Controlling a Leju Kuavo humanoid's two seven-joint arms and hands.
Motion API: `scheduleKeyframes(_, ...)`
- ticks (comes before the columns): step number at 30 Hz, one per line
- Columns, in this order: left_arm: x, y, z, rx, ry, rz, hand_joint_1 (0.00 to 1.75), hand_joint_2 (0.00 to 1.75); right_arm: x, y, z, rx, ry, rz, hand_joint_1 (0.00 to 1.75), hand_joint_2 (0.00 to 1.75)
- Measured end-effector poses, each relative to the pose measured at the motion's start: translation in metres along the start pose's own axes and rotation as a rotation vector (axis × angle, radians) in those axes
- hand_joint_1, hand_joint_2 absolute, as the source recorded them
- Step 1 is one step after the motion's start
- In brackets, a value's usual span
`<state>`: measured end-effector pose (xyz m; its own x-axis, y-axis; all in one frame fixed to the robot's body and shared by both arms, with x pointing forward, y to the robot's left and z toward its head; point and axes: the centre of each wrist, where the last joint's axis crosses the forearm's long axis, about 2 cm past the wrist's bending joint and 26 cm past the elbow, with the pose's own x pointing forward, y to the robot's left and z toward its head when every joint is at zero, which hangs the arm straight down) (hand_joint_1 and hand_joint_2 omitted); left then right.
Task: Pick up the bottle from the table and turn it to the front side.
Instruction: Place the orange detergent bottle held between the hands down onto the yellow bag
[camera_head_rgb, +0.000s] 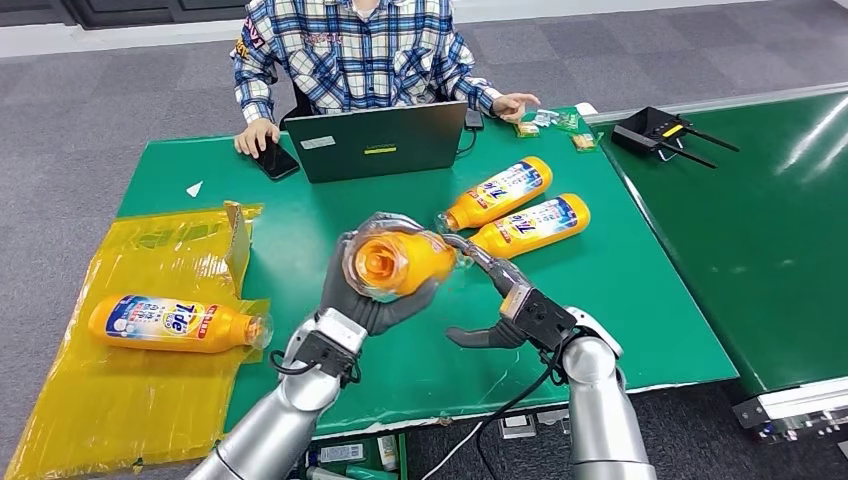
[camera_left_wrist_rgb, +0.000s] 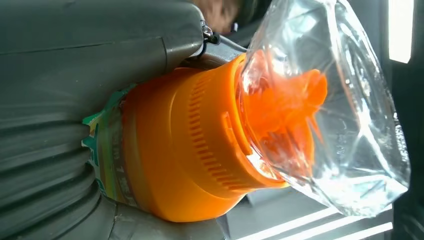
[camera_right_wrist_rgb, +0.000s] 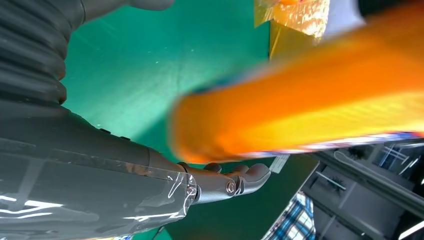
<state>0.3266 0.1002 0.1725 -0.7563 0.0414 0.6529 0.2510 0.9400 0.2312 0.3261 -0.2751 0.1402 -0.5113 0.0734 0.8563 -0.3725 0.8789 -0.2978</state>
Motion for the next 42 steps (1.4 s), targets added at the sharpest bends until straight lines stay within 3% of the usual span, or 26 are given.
scheduleKeyframes(9, 0.004, 0.065, -0.015, 0.134, -0.097, -0.194, 1.75, 1.75, -0.006, -0.001, 0.011, -0.018, 0.028, -0.012, 0.0, 1.75)
scheduleKeyframes(12, 0.003, 0.075, -0.015, 0.141, -0.114, -0.288, 1.75, 1.75, -0.006, -0.001, 0.013, -0.015, 0.033, -0.006, 0.0, 1.75)
scheduleKeyframes(18, -0.014, 0.094, -0.005, 0.099, -0.121, -0.675, 1.75, 1.75, 0.005, -0.004, 0.018, -0.023, 0.02, 0.04, 0.0, 1.75)
scheduleKeyframes(25, -0.026, 0.102, 0.002, 0.065, -0.058, -0.793, 1.75, 1.75, 0.013, -0.005, 0.02, -0.035, 0.002, 0.066, 0.0, 1.75)
scheduleKeyframes(29, -0.028, 0.114, 0.002, -0.078, 0.038, -1.212, 1.75, 1.75, 0.021, -0.006, 0.021, -0.044, -0.016, 0.087, 0.0, 1.75)
scheduleKeyframes(32, -0.038, 0.135, 0.01, -0.092, 0.19, -1.481, 1.75, 1.75, 0.026, -0.006, 0.023, -0.053, -0.031, 0.096, 0.0, 1.75)
scheduleKeyframes(35, -0.051, 0.161, 0.028, -0.071, 0.36, -1.567, 1.75, 1.75, 0.028, -0.005, 0.028, -0.064, -0.04, 0.092, 0.0, 1.75)
scheduleKeyframes(42, -0.066, 0.215, 0.087, -0.229, 0.557, -1.699, 1.75, 1.75, 0.028, 0.001, 0.039, -0.067, -0.028, 0.082, 0.0, 1.75)
